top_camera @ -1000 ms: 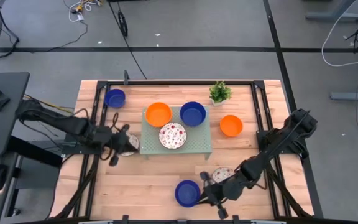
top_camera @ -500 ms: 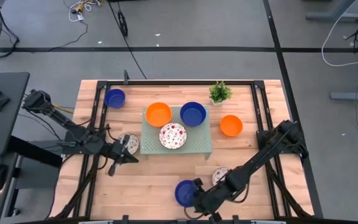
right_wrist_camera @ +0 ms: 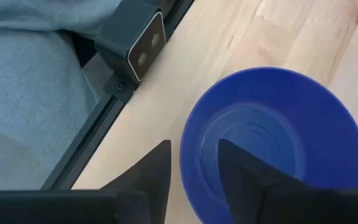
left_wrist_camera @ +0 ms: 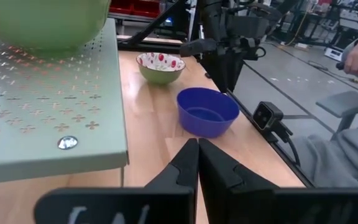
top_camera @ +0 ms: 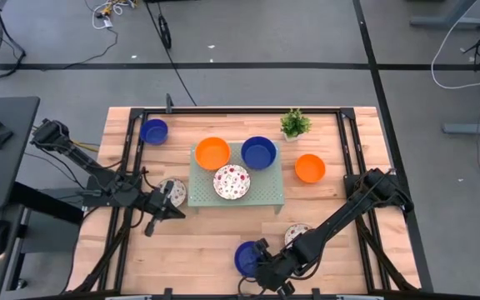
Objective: Pick & Place Mini bowls
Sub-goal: Stack the blue bowl on top of the blue bowl on the shelf
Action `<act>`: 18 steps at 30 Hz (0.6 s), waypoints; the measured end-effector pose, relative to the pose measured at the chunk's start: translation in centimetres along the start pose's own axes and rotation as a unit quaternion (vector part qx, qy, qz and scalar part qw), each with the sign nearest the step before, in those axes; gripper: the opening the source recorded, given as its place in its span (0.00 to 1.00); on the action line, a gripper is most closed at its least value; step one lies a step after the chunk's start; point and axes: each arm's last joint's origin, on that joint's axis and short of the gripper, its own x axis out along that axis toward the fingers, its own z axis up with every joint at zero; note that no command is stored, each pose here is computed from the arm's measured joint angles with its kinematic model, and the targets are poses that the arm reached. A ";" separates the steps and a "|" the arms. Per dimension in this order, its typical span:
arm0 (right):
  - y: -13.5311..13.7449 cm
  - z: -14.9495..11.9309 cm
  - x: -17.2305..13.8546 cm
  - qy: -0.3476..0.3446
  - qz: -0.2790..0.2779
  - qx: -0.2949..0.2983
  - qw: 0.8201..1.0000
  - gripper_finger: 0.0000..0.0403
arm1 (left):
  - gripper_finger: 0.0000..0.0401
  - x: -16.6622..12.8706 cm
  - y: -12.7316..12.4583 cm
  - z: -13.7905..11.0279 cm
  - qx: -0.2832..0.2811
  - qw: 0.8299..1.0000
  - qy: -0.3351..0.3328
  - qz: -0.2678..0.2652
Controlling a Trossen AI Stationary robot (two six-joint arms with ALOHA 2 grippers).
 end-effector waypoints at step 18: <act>0.0 -1.3 1.1 0.017 0.001 -0.024 1.000 0.26 | 0.03 0.0 -0.1 0.0 -0.004 1.000 0.003 -0.013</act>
